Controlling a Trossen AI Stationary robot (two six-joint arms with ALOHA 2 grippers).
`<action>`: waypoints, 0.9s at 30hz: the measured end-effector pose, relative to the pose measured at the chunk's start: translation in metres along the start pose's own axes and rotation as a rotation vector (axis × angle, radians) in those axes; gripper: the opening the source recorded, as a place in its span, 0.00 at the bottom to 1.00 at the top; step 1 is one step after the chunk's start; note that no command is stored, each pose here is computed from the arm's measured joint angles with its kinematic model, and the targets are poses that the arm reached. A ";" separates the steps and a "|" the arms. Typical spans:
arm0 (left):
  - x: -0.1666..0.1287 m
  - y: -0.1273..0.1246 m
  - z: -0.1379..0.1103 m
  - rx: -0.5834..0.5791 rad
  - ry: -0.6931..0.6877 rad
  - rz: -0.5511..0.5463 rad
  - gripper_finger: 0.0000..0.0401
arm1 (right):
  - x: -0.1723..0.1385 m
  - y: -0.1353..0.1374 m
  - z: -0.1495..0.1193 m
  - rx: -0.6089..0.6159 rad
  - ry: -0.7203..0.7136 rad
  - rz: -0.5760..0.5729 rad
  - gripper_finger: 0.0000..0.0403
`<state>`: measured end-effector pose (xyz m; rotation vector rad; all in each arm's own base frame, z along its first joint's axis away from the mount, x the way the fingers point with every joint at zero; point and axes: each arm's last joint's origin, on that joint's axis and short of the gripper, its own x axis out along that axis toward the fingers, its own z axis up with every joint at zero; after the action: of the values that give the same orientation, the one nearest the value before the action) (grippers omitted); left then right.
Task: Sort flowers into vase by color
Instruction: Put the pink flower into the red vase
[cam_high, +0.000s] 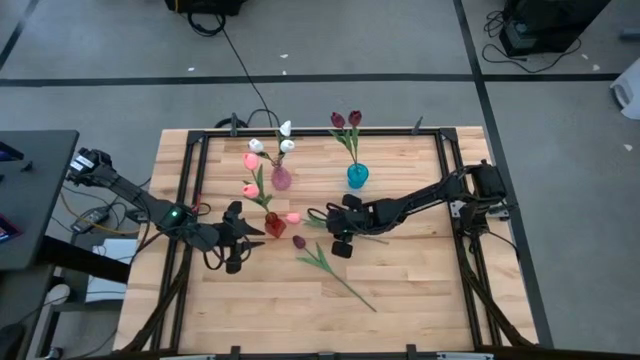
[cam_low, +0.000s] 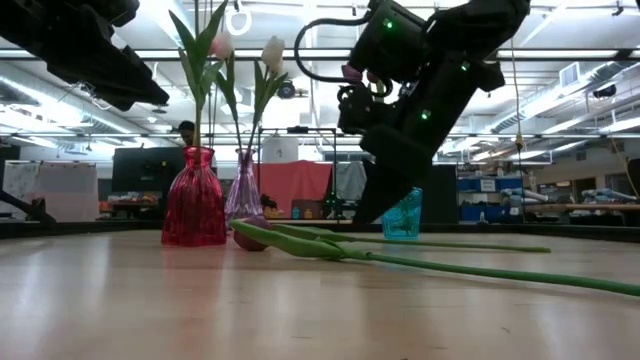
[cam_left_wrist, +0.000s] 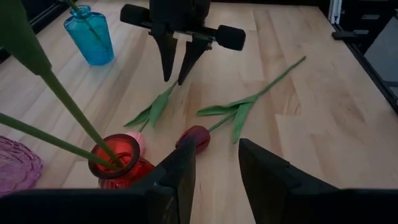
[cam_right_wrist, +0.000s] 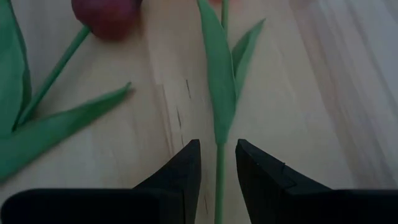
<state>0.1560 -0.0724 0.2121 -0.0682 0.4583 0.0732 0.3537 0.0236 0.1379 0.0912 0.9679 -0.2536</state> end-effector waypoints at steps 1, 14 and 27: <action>0.000 0.000 0.000 0.006 -0.001 0.000 0.32 | 0.001 -0.001 -0.001 0.002 0.000 0.000 0.28; 0.000 0.000 0.001 0.011 -0.013 -0.003 0.32 | 0.010 -0.015 -0.015 0.037 0.010 0.024 0.28; 0.000 0.000 0.001 0.011 -0.012 -0.003 0.32 | 0.009 -0.015 -0.018 0.100 0.062 0.050 0.11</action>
<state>0.1566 -0.0727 0.2133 -0.0573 0.4464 0.0677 0.3401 0.0109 0.1205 0.2160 1.0131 -0.2545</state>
